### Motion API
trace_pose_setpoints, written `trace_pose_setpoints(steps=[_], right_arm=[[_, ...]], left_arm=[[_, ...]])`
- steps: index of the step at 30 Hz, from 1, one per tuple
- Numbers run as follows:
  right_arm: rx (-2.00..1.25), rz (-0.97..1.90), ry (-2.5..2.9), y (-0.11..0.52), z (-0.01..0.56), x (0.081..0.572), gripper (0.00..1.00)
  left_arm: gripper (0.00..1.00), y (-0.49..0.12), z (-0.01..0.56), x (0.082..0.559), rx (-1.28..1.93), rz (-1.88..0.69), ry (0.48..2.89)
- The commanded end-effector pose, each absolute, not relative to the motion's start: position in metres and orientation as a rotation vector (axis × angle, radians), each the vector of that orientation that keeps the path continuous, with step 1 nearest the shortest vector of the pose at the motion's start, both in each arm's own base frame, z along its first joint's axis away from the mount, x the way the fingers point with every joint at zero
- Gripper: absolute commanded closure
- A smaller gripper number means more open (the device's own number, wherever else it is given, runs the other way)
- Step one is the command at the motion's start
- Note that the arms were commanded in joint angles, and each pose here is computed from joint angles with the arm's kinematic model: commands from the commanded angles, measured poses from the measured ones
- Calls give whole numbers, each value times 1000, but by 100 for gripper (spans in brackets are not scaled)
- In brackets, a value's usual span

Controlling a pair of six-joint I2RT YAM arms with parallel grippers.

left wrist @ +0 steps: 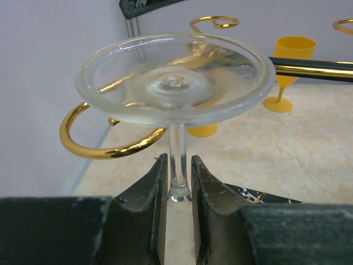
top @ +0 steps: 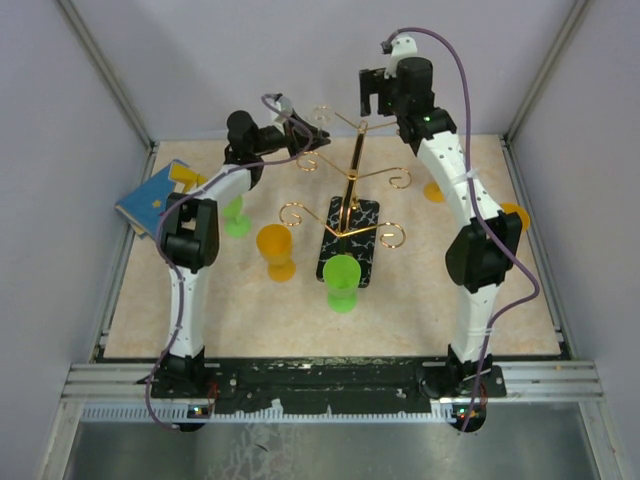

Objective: Place the wine glass upside down on the wine glass rack
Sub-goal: Adjust the wine rack at the center of the board, then adjust the wine glass in the wine rack.

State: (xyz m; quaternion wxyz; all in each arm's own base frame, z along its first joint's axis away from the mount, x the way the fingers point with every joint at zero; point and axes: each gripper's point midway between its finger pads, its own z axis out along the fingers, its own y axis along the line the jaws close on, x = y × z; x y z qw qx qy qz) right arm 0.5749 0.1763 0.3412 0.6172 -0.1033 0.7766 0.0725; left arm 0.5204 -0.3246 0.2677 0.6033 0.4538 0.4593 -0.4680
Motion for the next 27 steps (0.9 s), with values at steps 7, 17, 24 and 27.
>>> trace_pose_setpoints(steps=[7, 17, 24, 27], right_arm=[[-221, 99, 1621, 165, 409, 569, 1], [-241, 84, 1637, 162, 401, 565, 1], [-255, 90, 1643, 163, 398, 560, 1], [-259, 91, 1651, 163, 395, 559, 1]], left_arm=[[100, -338, 268, 535, 1032, -1033, 1049], [100, -350, 275, 529, 1055, -1030, 1029], [100, -360, 280, 525, 1062, -1036, 1013], [100, -363, 280, 528, 1049, -1030, 1014]])
